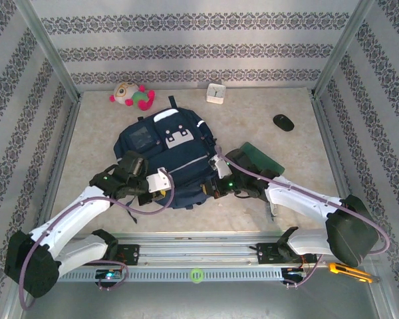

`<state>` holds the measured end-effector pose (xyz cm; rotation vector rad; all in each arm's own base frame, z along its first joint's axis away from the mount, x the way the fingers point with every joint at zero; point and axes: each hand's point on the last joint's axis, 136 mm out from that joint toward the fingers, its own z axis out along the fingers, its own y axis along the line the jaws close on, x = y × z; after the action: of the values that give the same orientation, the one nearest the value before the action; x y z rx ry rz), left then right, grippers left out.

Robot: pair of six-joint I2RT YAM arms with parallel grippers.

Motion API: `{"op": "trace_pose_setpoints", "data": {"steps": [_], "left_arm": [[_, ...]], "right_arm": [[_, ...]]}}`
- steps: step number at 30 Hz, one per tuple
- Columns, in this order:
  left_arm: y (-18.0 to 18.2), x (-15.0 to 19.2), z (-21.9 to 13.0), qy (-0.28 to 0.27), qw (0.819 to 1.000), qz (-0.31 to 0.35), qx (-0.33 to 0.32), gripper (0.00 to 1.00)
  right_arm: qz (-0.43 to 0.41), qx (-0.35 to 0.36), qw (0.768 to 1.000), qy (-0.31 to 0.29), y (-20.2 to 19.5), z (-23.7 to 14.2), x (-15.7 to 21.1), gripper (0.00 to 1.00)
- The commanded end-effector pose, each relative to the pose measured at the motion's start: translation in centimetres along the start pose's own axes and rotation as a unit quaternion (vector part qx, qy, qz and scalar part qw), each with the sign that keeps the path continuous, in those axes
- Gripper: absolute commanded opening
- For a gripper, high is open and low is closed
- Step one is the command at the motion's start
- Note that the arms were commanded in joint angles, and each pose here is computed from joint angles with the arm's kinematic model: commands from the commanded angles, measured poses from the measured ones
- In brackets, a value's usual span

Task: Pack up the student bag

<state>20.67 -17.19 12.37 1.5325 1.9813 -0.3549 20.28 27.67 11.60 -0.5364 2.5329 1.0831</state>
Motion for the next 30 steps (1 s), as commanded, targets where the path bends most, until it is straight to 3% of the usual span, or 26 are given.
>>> {"op": "trace_pose_setpoints", "data": {"steps": [1, 3, 7, 13, 15, 17, 23, 25, 30], "left_arm": [[-1.5, -1.1, -0.6, -0.027, 0.998, -0.040, 0.044, 0.37], [-1.0, -3.1, -0.1, -0.063, 0.995, -0.070, 0.040, 0.51], [0.2, -6.0, 1.4, -0.094, 0.993, -0.069, -0.012, 0.63], [-0.9, -6.9, 5.1, -0.058, 0.997, -0.053, 0.013, 0.71], [-0.4, -7.3, 6.5, -0.063, 0.996, -0.063, -0.006, 0.72], [0.4, -7.9, 7.4, -0.080, 0.993, -0.076, -0.028, 0.64], [-0.6, -6.9, 5.6, -0.056, 0.998, -0.028, -0.023, 0.22], [-1.5, -5.0, 3.9, -0.034, 0.999, 0.015, -0.028, 0.16], [-2.4, 0.3, 0.4, 0.033, 0.993, 0.097, -0.060, 0.15]], "right_arm": [[-0.007, -0.039, 0.999, -0.014, 1.4, 0.1, -0.2, 0.00], [-0.010, -0.047, 0.999, -0.014, 1.8, 0.3, -0.1, 0.00], [-0.019, -0.047, 0.999, -0.016, 2.0, 0.3, 0.2, 0.00], [-0.040, -0.055, 0.997, -0.025, 2.3, -0.1, 0.3, 0.00], [-0.049, -0.058, 0.997, -0.026, 2.4, -0.1, 0.2, 0.00], [-0.055, -0.059, 0.996, -0.028, 2.5, -0.1, 0.1, 0.00], [-0.013, -0.024, 0.999, -0.041, 0.6, -0.3, -0.9, 0.00], [0.019, -0.009, 0.999, -0.045, -0.7, -0.3, -1.0, 0.00], [0.016, 0.015, 0.999, -0.049, -2.3, 0.0, -0.7, 0.00]]}}
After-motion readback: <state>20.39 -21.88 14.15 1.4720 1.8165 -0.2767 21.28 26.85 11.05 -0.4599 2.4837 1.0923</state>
